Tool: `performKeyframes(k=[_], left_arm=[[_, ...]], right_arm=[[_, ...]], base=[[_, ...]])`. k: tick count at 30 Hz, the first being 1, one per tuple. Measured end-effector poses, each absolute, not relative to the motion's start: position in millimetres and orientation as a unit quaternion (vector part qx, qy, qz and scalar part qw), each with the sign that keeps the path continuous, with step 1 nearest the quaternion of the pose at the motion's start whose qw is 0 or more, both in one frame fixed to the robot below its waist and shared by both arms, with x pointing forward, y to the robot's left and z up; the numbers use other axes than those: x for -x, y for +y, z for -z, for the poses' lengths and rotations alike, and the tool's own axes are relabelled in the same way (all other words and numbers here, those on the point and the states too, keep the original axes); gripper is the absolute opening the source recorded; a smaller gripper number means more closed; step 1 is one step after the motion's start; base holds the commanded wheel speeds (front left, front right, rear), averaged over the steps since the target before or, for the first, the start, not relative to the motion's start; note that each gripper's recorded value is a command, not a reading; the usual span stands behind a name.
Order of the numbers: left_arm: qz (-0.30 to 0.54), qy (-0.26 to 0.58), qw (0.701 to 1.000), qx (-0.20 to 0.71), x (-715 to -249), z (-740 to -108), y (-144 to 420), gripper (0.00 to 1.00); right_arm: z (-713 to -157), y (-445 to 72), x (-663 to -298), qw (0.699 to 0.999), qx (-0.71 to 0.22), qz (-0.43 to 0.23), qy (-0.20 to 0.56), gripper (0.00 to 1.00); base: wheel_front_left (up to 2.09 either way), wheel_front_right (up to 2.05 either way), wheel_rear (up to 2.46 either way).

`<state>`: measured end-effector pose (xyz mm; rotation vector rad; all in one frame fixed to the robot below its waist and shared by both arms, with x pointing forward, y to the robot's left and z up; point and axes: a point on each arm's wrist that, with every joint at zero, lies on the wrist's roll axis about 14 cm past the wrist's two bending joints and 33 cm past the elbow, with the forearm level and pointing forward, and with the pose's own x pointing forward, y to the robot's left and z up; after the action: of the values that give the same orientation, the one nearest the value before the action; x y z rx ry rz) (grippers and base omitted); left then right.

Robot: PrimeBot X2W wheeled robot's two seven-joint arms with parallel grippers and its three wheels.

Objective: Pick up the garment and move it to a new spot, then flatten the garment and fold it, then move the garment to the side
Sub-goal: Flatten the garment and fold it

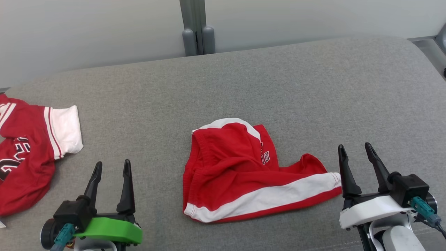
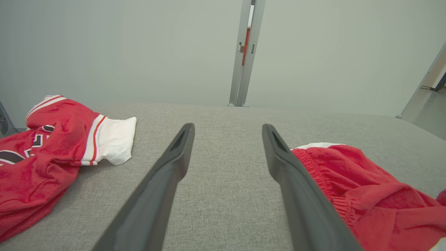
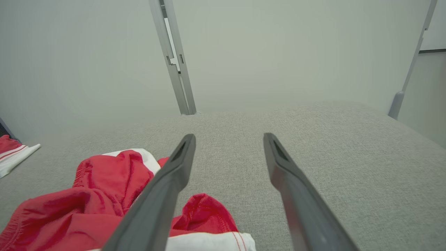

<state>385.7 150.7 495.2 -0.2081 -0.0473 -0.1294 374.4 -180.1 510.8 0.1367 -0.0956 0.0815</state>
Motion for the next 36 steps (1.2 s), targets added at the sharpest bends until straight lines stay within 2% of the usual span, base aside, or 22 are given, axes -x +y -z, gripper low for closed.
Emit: performKeyframes(k=[23,36], left_arm=[[-0.004,-0.035,0.997,0.064,-353,-500,208,1.0],[-0.002,-0.024,0.997,0.067,-349,-495,208,1.0]], right_arm=[[-524,-144,-356,0.991,-0.056,-0.101,-0.066,1.0],[-521,-143,-355,0.991,-0.058,-0.102,-0.059,1.0]], base=[[0.0,0.0,0.0],[0.0,0.0,0.0]])
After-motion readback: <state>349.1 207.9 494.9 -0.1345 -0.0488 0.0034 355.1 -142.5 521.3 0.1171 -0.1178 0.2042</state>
